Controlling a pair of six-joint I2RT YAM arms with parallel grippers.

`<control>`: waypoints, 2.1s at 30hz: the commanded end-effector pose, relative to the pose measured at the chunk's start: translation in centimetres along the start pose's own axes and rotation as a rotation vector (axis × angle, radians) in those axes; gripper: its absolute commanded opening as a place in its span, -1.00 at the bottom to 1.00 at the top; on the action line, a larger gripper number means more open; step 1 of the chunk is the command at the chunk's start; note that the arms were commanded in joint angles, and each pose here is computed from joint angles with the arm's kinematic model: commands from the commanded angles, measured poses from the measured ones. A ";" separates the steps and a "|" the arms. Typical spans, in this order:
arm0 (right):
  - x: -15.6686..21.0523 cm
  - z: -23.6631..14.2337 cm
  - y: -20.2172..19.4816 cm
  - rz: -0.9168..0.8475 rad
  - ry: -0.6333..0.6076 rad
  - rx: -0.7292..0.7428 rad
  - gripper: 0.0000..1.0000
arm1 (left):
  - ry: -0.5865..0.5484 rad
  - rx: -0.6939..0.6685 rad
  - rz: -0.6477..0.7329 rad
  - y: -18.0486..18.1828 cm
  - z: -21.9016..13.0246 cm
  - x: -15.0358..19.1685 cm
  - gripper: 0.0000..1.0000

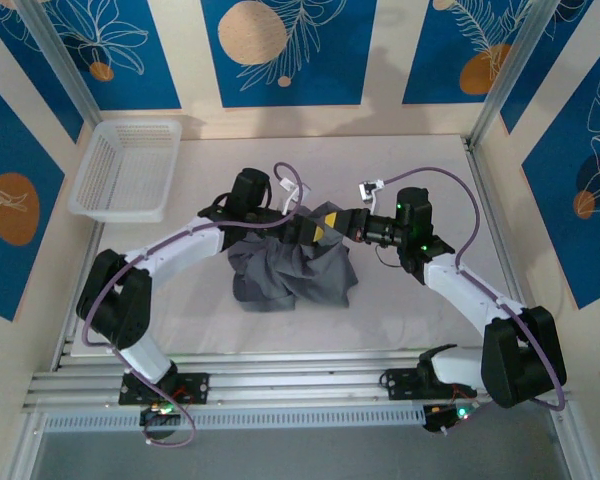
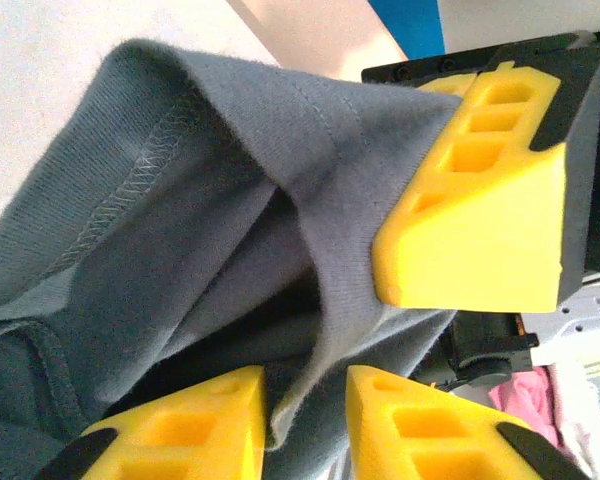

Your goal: Fold the inside-out t-shirt

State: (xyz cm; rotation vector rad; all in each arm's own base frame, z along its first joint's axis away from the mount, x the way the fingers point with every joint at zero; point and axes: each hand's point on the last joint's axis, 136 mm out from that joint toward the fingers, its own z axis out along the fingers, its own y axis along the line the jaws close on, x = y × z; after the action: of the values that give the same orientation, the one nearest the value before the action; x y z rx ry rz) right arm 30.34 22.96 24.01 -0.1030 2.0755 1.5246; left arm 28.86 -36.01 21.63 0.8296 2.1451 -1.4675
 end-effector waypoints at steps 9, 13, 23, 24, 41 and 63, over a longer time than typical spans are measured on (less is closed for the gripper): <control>0.0 -0.3 -0.9 0.021 -0.011 0.038 -0.88 | 0.012 0.027 0.012 -1.1 1.3 -0.7 -1.00; 1.4 -0.6 -4.8 -0.045 -0.018 0.170 -0.58 | 0.042 -0.159 -0.079 -0.6 -0.7 -1.5 -1.00; 0.4 -3.6 -3.9 -0.215 -0.089 0.226 -0.19 | 0.195 -0.323 -0.366 -3.3 -5.0 0.4 -1.00; 0.3 -3.8 -3.4 -0.256 -0.097 0.224 -0.16 | 0.190 -0.321 -0.365 -3.9 -5.4 0.0 -1.00; -1.6 0.2 8.0 -1.295 -0.311 0.270 0.08 | 0.116 -0.255 -0.152 -10.3 -8.0 -5.8 -1.00; 8.2 -3.5 -7.4 -0.888 0.122 0.431 -1.00 | 0.360 -0.821 -0.186 8.7 -8.1 7.7 -1.00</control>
State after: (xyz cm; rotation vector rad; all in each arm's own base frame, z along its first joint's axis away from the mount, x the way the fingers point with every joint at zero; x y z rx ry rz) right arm 24.79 20.82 14.12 -0.9075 1.9234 0.5704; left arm 27.45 -24.69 14.78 0.6830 2.8441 -0.4509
